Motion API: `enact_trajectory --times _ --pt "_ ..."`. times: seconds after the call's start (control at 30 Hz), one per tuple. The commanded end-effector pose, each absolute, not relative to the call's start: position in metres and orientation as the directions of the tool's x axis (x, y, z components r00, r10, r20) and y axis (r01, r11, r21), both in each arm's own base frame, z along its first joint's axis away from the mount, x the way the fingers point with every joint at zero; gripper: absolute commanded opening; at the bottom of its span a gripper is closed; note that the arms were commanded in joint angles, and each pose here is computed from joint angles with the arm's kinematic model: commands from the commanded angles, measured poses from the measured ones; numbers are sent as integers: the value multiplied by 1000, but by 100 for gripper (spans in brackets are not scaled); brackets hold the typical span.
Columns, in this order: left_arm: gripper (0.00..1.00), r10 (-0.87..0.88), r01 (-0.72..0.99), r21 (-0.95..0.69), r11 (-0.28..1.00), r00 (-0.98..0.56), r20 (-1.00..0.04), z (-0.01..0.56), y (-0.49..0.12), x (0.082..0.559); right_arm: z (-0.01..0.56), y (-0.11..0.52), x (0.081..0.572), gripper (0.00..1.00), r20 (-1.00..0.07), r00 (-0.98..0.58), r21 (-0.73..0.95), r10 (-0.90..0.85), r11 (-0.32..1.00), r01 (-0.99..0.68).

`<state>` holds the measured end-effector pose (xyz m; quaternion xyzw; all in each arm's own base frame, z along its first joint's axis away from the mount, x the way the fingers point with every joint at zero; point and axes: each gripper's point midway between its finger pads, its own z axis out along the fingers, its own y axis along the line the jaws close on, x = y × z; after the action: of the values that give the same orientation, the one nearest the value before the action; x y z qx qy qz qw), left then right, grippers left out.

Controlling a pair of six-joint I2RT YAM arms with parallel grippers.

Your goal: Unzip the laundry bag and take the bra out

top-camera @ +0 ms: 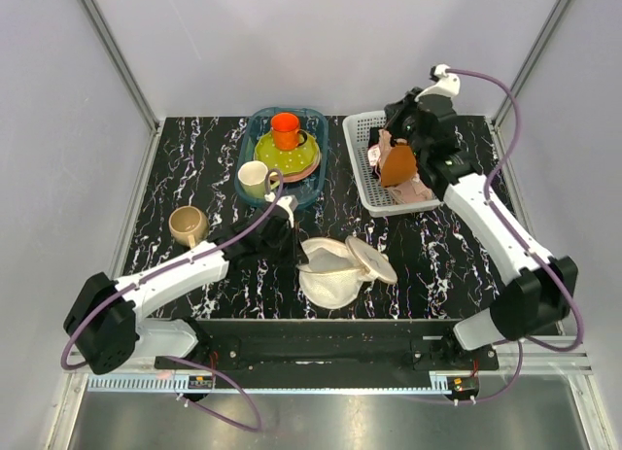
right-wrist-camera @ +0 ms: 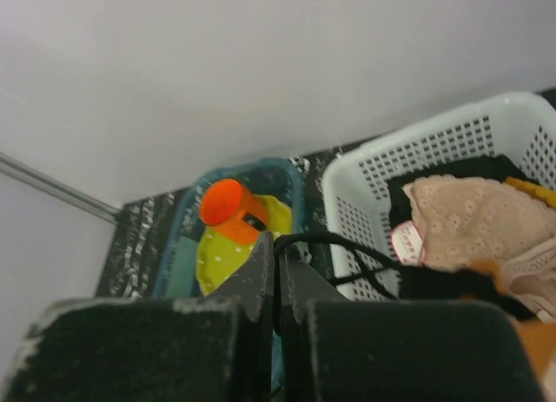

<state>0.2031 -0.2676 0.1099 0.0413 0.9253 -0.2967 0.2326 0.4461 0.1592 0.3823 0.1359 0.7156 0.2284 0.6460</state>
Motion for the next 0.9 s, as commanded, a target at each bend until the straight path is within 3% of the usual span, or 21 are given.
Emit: enact_trajectory --times 0.0,0.07,0.1,0.13,0.17,0.23,0.33,0.57,0.73,0.87 --pt "0 -70 257 -505 824 -839 -540 139 -261 212 363 153 477 0 -878 -140 467 458 883 -38" --pt "0 -79 259 -512 819 -833 -547 143 -260 211 327 147 499 0 -886 -179 428 427 903 36" --pt "0 -82 255 -512 820 -833 -547 141 -258 210 319 141 504 5 -888 -207 399 410 912 93" --pt "0 -91 252 -520 816 -833 -547 143 -258 209 308 133 509 34 -895 -232 352 380 923 153" --pt "0 -90 248 -520 817 -836 -541 139 -256 206 284 135 517 69 -889 -292 310 353 933 183" --pt "0 -100 252 -536 806 -834 -543 140 -256 204 289 139 508 74 -880 -314 322 357 933 158" --pt "0 -100 249 -538 805 -837 -538 135 -256 203 300 142 489 73 -880 -260 388 397 918 85" --pt "0 -85 260 -537 802 -841 -534 135 -265 210 310 151 423 74 -828 -307 503 470 863 -37" --pt "0 -94 238 -540 807 -852 -515 123 -264 208 278 172 349 72 -777 -425 570 464 805 -164" --pt "0 -96 228 -551 803 -863 -496 116 -267 207 245 225 291 72 -750 -583 564 311 762 -319"
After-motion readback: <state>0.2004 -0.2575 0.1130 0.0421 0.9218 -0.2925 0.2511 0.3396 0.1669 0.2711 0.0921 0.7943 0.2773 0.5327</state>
